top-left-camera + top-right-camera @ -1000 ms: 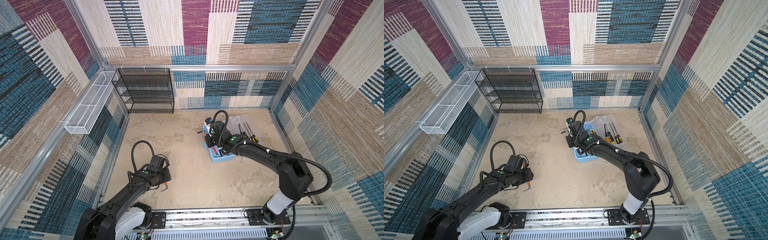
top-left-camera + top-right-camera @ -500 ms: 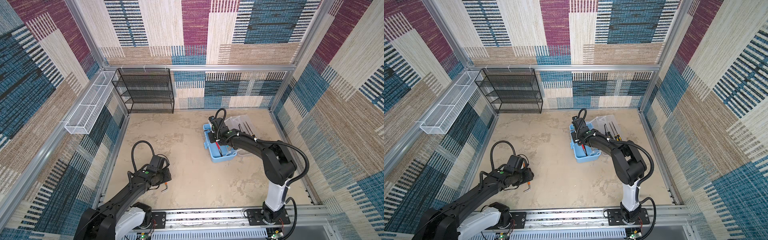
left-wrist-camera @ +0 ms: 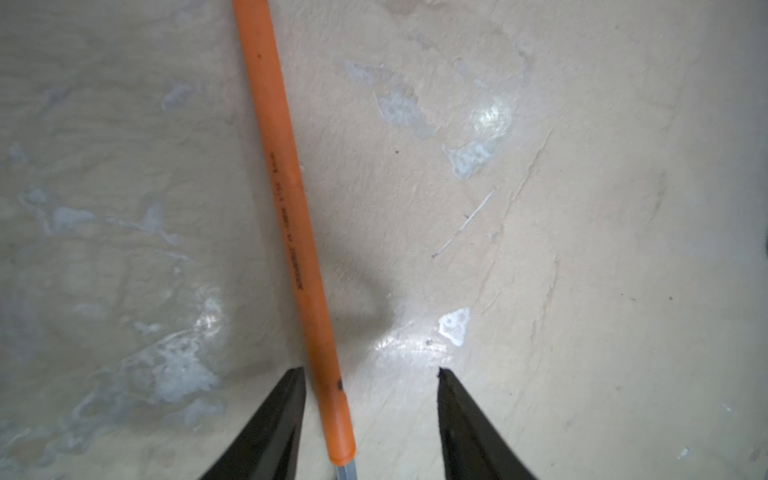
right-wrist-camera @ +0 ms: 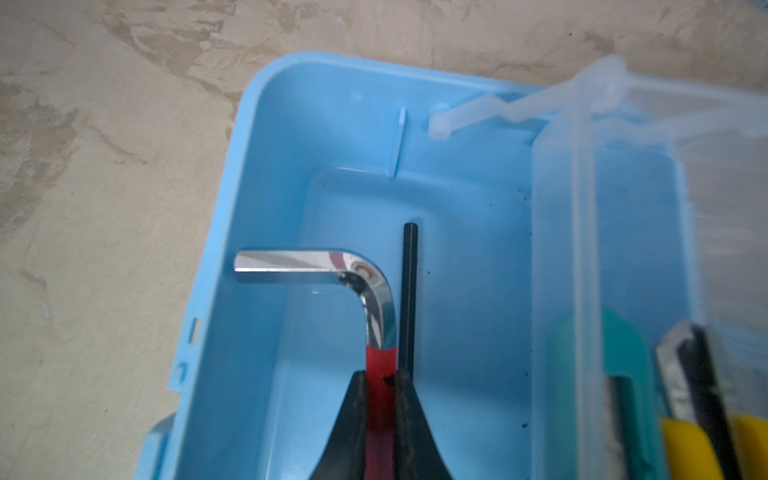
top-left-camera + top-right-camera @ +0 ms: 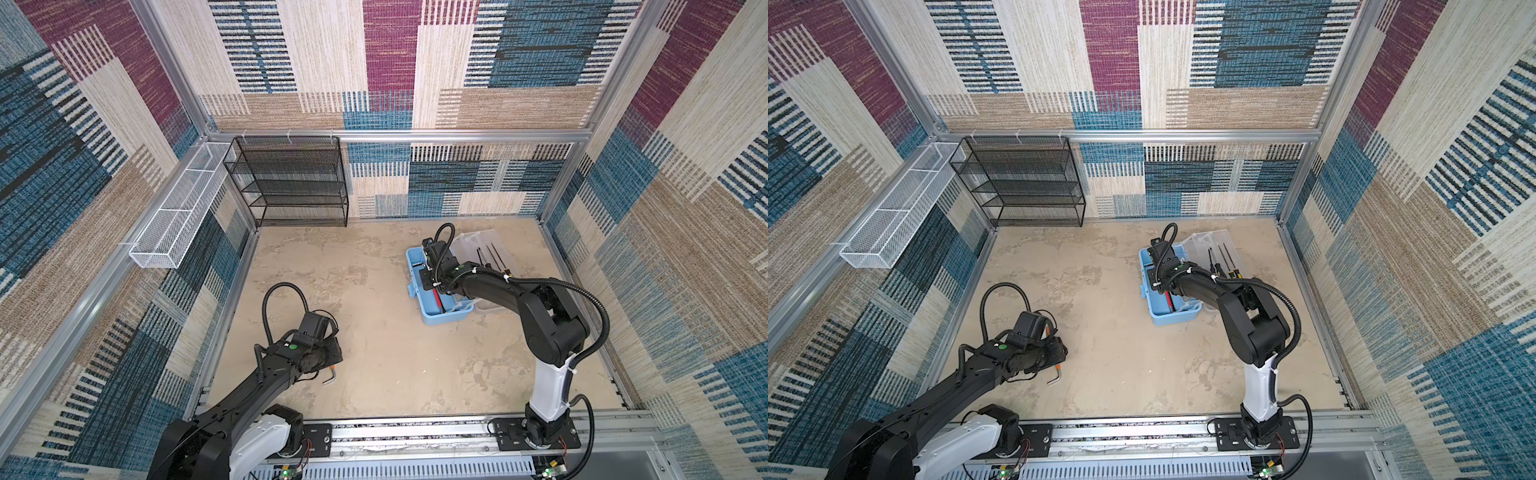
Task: Pack the tool kit
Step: 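Carry the red hex key over the blue box and lower it beside the black key, then open the right gripper to release the red key while left grasps the orange key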
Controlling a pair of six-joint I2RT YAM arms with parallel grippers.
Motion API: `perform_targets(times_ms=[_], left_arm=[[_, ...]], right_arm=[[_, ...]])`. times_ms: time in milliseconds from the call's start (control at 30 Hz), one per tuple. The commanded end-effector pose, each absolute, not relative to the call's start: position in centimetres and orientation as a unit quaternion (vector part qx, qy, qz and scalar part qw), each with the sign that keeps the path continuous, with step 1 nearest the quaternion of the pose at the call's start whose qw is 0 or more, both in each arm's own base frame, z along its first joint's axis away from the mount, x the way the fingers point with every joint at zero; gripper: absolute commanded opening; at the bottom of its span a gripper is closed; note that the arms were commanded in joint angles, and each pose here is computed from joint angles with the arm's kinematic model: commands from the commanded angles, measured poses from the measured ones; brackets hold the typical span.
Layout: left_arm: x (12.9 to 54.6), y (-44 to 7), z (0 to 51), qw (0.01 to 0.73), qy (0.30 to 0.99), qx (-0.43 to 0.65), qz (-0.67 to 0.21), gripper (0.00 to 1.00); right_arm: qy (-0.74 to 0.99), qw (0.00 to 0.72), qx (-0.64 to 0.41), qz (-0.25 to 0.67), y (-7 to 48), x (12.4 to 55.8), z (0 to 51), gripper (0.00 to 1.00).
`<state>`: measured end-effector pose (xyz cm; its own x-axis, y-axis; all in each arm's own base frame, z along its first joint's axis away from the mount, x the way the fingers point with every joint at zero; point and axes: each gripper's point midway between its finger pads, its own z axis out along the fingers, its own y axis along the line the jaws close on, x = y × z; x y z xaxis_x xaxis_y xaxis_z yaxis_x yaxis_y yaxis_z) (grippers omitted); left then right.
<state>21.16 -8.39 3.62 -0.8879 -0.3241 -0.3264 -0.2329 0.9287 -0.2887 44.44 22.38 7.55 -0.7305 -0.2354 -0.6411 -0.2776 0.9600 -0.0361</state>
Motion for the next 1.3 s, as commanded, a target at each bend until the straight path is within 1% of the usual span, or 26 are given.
perform_targets(times_ms=[0, 233, 400, 533, 700, 900, 1133, 1267], left_arm=[[21.2, -8.3, 3.6, 0.19, 0.964, -0.143, -0.12, 0.55], [21.2, -8.1, 3.7, 0.196, 0.962, -0.147, -0.118, 0.55], [21.2, -7.7, 3.7, 0.195, 0.963, -0.151, -0.105, 0.54], [21.1, -7.3, 3.6, 0.196, 0.963, -0.156, -0.097, 0.52], [21.0, -7.2, 3.1, 0.189, 0.964, -0.163, -0.092, 0.47], [20.8, -7.3, 2.4, 0.175, 0.966, -0.17, -0.091, 0.42], [20.5, -7.7, 1.5, 0.147, 0.969, -0.177, -0.091, 0.29], [20.6, -7.9, 1.7, 0.149, 0.969, -0.173, -0.097, 0.2]], right_arm=[[0.929, 0.345, -0.128, 0.048, 22.5, 44.6, 7.6, 0.08], [0.931, 0.338, -0.129, 0.048, 22.2, 44.3, 7.1, 0.1], [0.933, 0.332, -0.129, 0.049, 22.3, 44.4, 6.8, 0.22], [0.932, 0.333, -0.131, 0.058, 22.7, 44.4, 7.3, 0.28], [0.923, 0.351, -0.13, 0.091, 23.4, 44.1, 9.6, 0.37], [0.908, 0.379, -0.128, 0.128, 23.9, 43.3, 12.4, 0.41], [0.887, 0.408, -0.129, 0.173, 24.3, 42.0, 15.1, 0.48], [0.874, 0.431, -0.129, 0.185, 24.1, 41.4, 16.5, 0.57]])
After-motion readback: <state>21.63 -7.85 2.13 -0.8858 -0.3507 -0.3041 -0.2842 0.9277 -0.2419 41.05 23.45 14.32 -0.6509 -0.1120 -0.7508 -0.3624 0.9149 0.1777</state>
